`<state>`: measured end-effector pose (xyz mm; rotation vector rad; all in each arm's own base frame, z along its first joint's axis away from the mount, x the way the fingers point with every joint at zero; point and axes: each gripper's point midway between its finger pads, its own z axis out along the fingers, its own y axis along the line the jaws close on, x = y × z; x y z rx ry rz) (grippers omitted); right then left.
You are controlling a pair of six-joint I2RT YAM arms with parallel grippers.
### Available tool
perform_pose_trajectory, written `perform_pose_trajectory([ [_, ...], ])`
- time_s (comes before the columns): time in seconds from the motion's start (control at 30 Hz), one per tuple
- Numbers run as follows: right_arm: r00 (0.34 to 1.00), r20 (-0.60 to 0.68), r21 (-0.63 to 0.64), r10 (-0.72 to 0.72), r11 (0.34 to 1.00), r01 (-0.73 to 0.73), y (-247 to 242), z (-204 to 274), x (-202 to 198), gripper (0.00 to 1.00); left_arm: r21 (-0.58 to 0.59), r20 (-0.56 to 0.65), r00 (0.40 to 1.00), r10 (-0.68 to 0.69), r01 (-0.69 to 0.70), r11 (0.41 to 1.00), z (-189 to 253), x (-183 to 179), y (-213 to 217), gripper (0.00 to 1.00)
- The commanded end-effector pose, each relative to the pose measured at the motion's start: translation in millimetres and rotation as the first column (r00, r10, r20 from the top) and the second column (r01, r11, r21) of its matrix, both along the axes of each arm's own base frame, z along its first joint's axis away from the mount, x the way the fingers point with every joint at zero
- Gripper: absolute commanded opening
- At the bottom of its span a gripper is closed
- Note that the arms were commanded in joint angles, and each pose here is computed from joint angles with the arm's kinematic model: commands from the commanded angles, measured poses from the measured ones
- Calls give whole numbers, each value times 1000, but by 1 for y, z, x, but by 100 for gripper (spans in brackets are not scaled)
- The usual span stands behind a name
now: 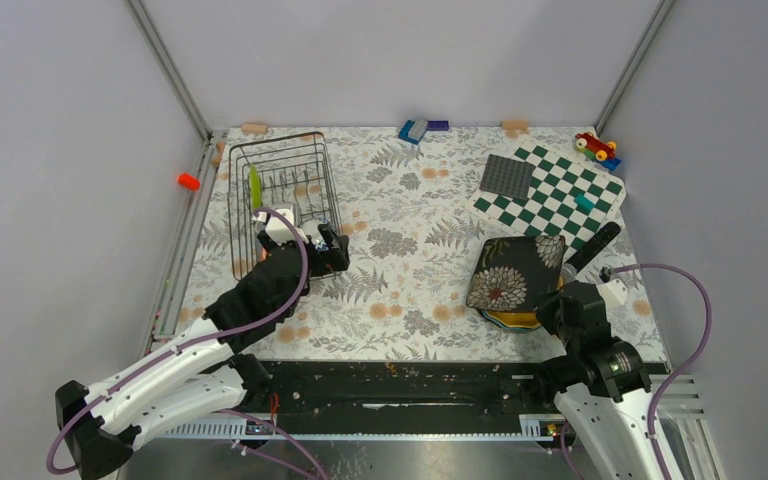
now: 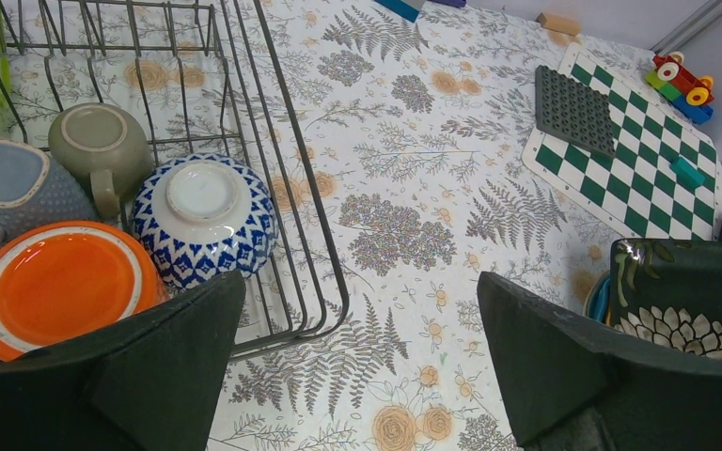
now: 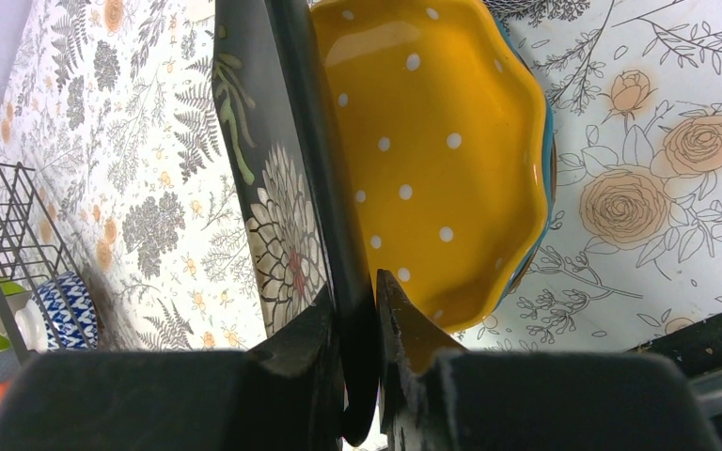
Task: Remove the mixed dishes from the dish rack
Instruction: Place the plate at the center of the board.
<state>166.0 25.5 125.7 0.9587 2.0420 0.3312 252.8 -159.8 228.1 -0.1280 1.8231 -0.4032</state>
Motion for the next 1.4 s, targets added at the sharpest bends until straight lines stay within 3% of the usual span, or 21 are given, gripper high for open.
perform_pose_trajectory([
  [0.0,997,64,7,-35,999,34,-2,11,14,15,-41,28,999,34,-33,999,16,4,1,99],
  [1.17,996,2,-37,-91,995,91,-15,-19,4,42,0,1,996,91,-91,996,8,11,6,99],
  [1.37,995,-13,-51,-97,994,96,-17,-28,2,53,1,1,996,92,-92,996,8,11,5,99],
])
